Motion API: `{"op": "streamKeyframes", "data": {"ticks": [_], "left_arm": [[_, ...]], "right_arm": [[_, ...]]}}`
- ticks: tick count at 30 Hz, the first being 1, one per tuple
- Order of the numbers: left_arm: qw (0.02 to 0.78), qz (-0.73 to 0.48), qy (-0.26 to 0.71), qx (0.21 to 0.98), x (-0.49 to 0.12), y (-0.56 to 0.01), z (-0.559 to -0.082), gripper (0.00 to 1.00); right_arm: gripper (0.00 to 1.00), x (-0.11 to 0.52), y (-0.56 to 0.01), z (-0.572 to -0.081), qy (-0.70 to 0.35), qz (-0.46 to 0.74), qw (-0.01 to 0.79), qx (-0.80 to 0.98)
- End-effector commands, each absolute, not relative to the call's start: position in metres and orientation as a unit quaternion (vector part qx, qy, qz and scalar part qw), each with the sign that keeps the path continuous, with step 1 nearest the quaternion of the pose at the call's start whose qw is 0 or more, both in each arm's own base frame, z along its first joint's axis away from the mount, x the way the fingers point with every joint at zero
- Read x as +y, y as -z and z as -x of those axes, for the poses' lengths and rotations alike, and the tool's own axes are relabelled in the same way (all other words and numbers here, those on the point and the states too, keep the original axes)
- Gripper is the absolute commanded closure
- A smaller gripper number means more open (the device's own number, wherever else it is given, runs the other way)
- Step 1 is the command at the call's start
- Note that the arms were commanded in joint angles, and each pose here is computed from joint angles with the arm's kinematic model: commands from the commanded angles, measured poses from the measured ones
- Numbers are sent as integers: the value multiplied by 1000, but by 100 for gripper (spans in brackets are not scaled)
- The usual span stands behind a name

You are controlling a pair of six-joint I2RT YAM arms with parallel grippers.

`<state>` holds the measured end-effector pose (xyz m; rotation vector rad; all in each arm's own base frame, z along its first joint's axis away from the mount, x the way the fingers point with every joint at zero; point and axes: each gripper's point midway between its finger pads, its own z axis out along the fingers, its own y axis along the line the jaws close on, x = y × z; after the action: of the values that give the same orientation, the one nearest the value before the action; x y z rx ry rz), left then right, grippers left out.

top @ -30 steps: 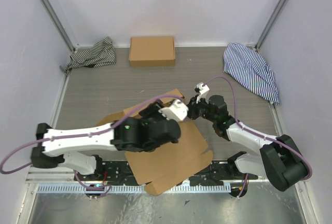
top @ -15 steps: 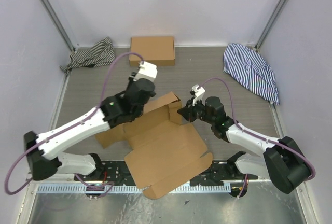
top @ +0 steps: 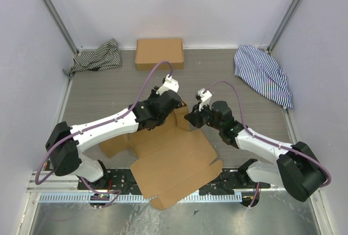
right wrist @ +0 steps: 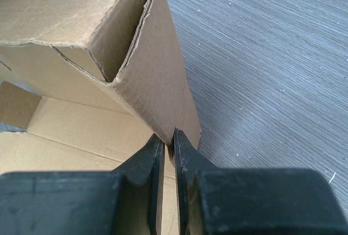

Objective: Fold the paper box

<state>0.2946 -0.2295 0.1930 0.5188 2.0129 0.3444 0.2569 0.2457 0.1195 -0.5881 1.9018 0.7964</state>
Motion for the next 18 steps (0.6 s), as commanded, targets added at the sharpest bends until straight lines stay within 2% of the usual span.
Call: {"op": "streamKeyframes", "data": {"ticks": [1, 6, 8, 12, 18], "left_arm": [[472, -210, -177, 838, -216, -168, -289, 69], [464, -212, -182, 841, -213, -154, -284, 70], [462, -215, -179, 842, -215, -151, -281, 71], [462, -224, -169, 841, -222, -151, -278, 72], [460, -230, -150, 844, -231, -151, -273, 75]], "right_arm": [[91, 251, -139, -264, -326, 243, 500, 765], [87, 254, -134, -261, -333, 251, 491, 765], [82, 257, -134, -259, -341, 258, 486, 762], [63, 265, -136, -258, -355, 270, 479, 756], [58, 273, -139, -268, -356, 266, 476, 758]]}}
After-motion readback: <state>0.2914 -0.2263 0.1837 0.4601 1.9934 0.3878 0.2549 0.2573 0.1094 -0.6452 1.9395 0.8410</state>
